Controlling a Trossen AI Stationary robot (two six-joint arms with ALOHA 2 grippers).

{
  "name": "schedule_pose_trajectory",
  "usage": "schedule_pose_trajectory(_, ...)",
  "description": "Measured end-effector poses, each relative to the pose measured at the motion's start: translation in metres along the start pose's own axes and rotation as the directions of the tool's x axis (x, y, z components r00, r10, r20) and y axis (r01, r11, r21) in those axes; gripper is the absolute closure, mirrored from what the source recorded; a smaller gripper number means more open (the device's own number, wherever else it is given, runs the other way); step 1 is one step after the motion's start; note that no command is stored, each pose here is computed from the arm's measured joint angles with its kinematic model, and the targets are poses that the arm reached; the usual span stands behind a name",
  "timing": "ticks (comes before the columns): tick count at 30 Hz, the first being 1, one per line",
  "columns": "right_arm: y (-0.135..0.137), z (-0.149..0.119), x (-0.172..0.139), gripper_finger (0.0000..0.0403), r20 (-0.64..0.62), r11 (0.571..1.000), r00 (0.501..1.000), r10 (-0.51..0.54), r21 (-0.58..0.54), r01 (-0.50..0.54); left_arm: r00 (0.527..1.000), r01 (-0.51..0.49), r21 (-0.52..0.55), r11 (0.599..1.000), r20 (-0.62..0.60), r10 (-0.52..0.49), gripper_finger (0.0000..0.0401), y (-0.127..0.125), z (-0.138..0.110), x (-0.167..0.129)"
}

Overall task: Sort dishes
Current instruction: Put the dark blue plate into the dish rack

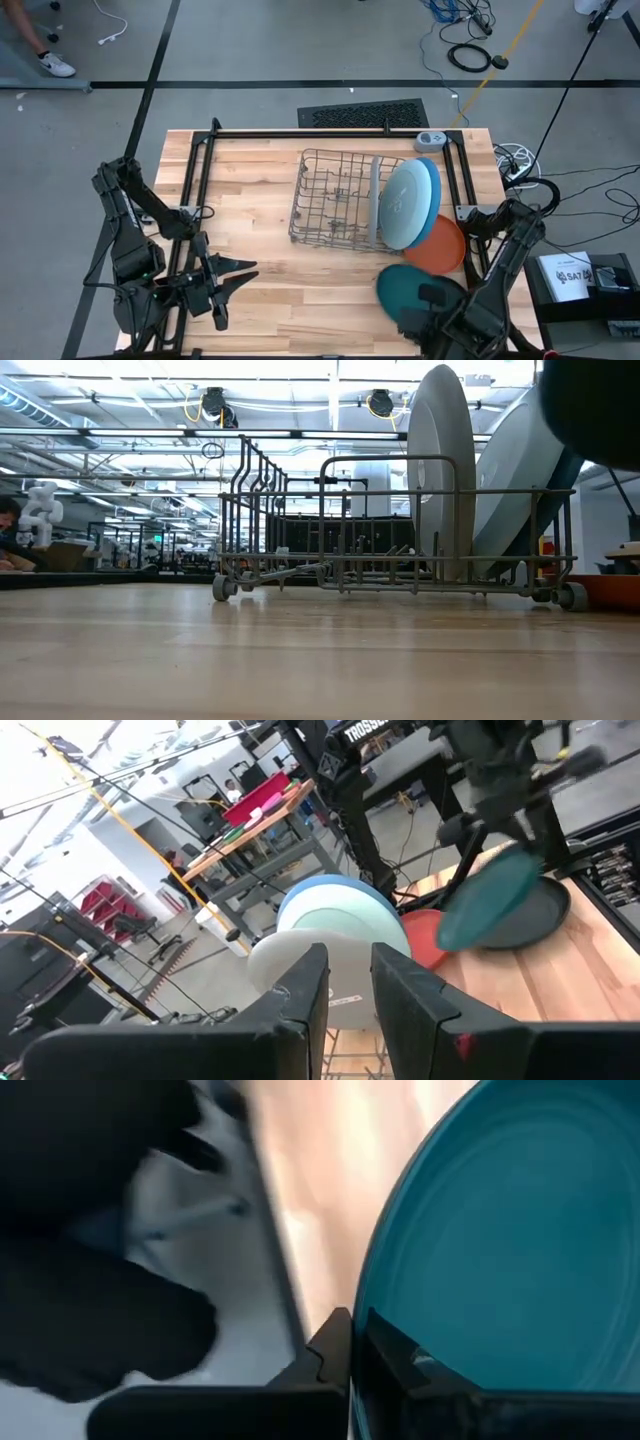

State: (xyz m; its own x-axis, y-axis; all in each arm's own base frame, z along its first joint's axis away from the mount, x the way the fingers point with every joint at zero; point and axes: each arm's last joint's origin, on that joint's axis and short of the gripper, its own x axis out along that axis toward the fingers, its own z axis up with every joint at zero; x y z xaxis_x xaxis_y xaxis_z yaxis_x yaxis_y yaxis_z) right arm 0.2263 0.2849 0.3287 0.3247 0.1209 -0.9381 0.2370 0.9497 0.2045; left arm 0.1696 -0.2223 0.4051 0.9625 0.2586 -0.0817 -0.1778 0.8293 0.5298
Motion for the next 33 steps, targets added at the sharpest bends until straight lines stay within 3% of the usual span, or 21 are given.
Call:
schedule_pose_trajectory(5,0.024,0.022,-0.008,0.0402,0.236,0.966,0.945,0.225,-0.179,-0.185,1.000,0.000,-0.003,1.000,0.001,0.000,0.0320,0.000,0.000,0.000)
schedule_pose_trajectory(9,0.033,0.048,-0.016,0.0402,0.478,0.937,0.829,0.291,-0.315,-0.147,1.000,-0.001,-0.001,1.000,0.001,0.001,0.0320,0.000,0.000,0.000)
schedule_pose_trajectory(13,0.022,0.075,-0.019,0.0402,0.688,0.978,0.714,0.131,-0.206,0.019,1.000,-0.005,0.003,1.000,0.002,0.005,0.0320,0.001,0.001,-0.002)
schedule_pose_trajectory(17,0.006,0.095,-0.018,0.0403,0.774,0.992,0.631,-0.047,-0.039,0.121,0.999,0.022,-0.015,1.000,0.027,-0.022,0.0320,0.006,0.003,-0.013)
schedule_pose_trajectory(25,-0.020,0.133,-0.014,0.0403,0.828,0.976,0.519,-0.211,0.148,0.161,0.990,0.114,-0.033,0.993,0.092,-0.110,0.0320,0.017,0.006,-0.045)
schedule_pose_trajectory(30,-0.041,0.155,0.011,0.0403,0.840,0.961,0.467,-0.275,0.224,0.164,0.988,0.123,-0.002,0.992,0.097,-0.123,0.0320,0.021,0.005,-0.050)
schedule_pose_trajectory(33,-0.061,0.163,0.035,0.0403,0.820,0.943,0.464,-0.334,0.289,0.168,0.988,0.120,0.026,0.992,0.096,-0.122,0.0320,0.021,0.005,-0.049)
